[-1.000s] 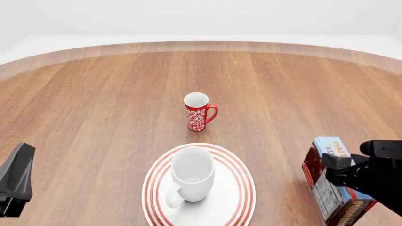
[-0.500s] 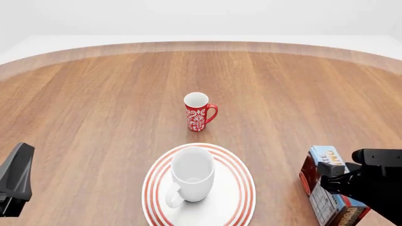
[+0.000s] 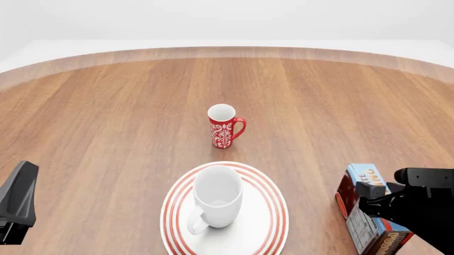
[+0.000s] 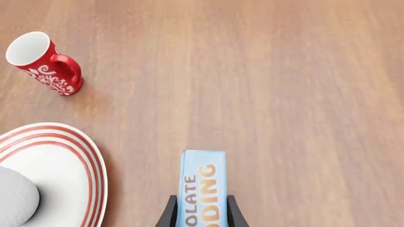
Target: Pick up the white mug and put it on the plate, and put the chocolate pudding to the right of the plate.
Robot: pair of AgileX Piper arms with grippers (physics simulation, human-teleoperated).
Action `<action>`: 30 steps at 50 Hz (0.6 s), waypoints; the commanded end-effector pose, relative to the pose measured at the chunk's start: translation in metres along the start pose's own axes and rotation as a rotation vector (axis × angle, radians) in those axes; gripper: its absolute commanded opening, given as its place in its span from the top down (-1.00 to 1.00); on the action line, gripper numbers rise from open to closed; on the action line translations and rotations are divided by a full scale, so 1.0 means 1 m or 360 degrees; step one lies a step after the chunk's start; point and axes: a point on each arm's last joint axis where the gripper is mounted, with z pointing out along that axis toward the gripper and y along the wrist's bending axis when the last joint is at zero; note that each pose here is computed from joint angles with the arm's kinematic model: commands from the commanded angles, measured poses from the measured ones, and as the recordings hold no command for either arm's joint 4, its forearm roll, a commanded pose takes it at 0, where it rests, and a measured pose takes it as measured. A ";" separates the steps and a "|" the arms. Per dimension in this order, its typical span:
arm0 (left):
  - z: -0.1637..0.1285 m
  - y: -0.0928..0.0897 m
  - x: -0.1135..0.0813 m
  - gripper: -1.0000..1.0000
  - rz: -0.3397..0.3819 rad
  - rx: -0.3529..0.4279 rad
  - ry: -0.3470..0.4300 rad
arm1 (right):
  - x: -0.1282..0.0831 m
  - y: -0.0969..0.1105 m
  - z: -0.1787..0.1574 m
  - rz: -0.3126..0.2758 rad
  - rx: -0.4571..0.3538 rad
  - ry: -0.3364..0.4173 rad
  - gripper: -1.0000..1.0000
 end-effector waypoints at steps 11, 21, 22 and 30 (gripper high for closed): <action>0.000 0.000 0.000 -1.00 0.0001 0.0002 0.0000 | 0.012 0.001 0.004 0.0054 -0.0006 0.0086 -1.00; 0.000 0.000 0.000 -1.00 0.0000 0.0005 0.0000 | 0.002 0.002 -0.002 0.0058 -0.0013 0.0050 -1.00; 0.000 0.000 0.000 -1.00 0.0000 0.0005 0.0000 | -0.001 0.002 -0.004 0.0059 -0.0012 0.0041 -1.00; 0.000 0.000 0.000 -1.00 0.0001 0.0008 -0.0001 | -0.014 0.002 -0.015 0.0058 -0.0010 -0.0017 -1.00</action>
